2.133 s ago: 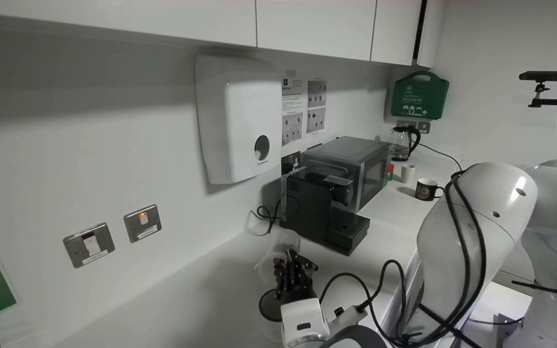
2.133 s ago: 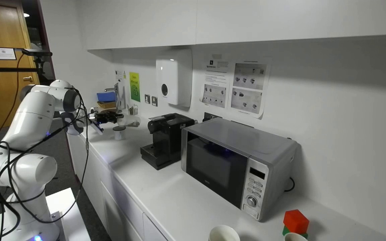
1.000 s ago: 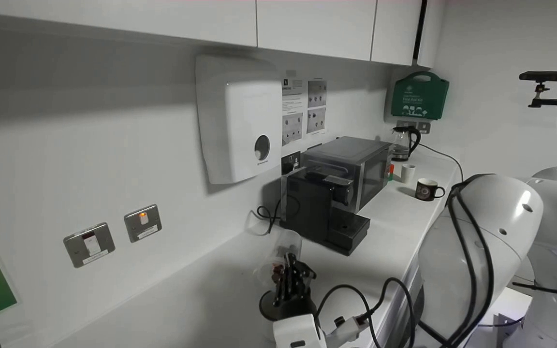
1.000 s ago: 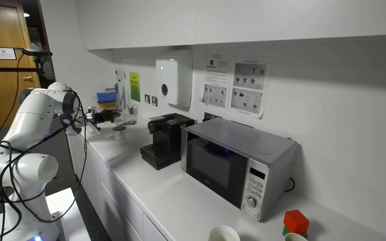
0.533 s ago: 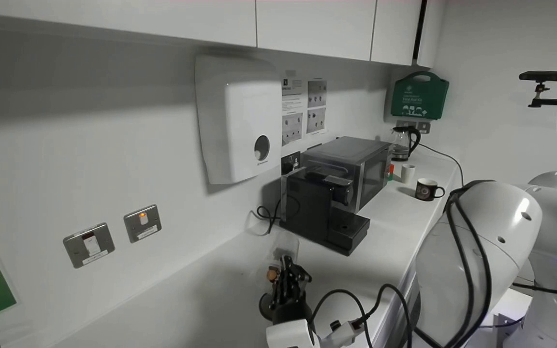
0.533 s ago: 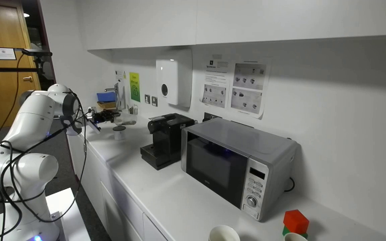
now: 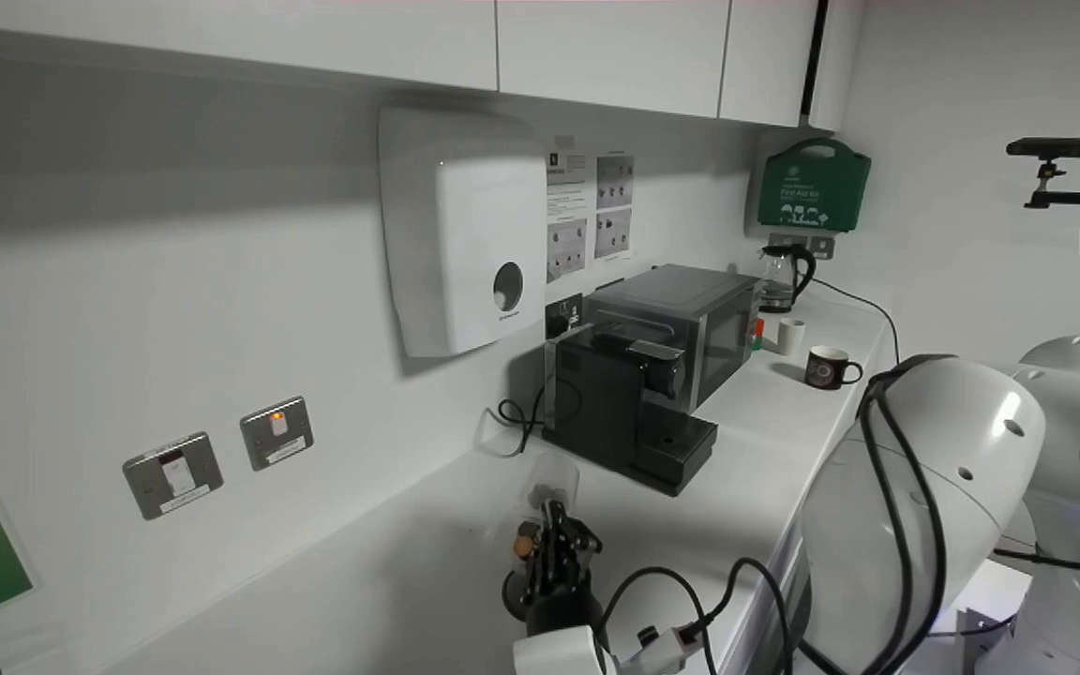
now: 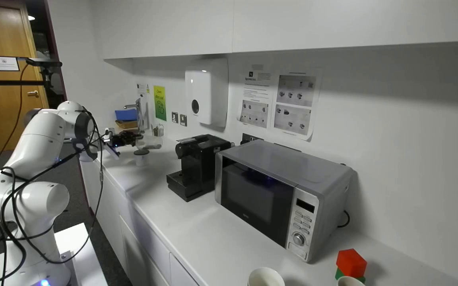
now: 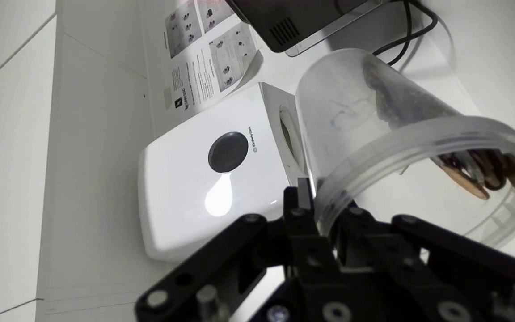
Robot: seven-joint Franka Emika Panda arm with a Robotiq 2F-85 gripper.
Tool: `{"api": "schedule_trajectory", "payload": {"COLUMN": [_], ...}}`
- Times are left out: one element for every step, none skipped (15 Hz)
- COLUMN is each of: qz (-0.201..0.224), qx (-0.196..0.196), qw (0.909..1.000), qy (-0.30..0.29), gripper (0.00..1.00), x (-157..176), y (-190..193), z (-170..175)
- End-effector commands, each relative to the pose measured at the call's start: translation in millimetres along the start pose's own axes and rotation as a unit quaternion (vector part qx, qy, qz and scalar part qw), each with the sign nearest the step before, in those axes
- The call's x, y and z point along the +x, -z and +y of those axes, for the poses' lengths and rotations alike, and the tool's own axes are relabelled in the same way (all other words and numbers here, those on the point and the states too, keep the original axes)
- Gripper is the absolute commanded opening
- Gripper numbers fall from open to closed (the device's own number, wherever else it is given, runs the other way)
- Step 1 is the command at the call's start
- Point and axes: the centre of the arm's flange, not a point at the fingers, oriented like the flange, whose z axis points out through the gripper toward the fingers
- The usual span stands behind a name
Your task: Take the mug from the coffee maker and put it on the counter, and pour the content from the transparent cup into the mug
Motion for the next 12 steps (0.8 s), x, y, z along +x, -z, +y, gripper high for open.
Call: {"api": "schedule_trajectory", "payload": {"qz": [0.008,0.006,0.005,0.004,0.004,0.004,0.004,0.005,0.005,0.006,0.006,0.006], "qx": [-0.025,-0.026,-0.027,-0.029,-0.029,-0.030,-0.031,-0.031,-0.031,-0.030,-0.030,-0.030], "qw": [0.9997,0.9997,0.9996,0.9996,0.9996,0.9995,0.9995,0.9995,0.9995,0.9995,0.9995,0.9995], "qy": [0.003,0.003,0.003,0.002,0.003,0.003,0.003,0.003,0.003,0.003,0.003,0.003], "gripper": [0.02,0.02,0.02,0.02,0.02,0.02,0.02,0.02,0.02,0.02,0.02,0.02], "x": [11.5,10.1,8.8,7.5,6.8,6.3,5.8,5.5,5.0,4.5,4.2,3.6], "y": [-4.7,-6.0,-6.8,-7.8,-8.3,-8.8,-8.9,-9.1,-9.3,-9.3,-9.4,-9.7], "z": [5.0,4.6,4.5,4.6,4.3,4.0,3.8,3.8,3.9,4.0,3.9,3.7]}}
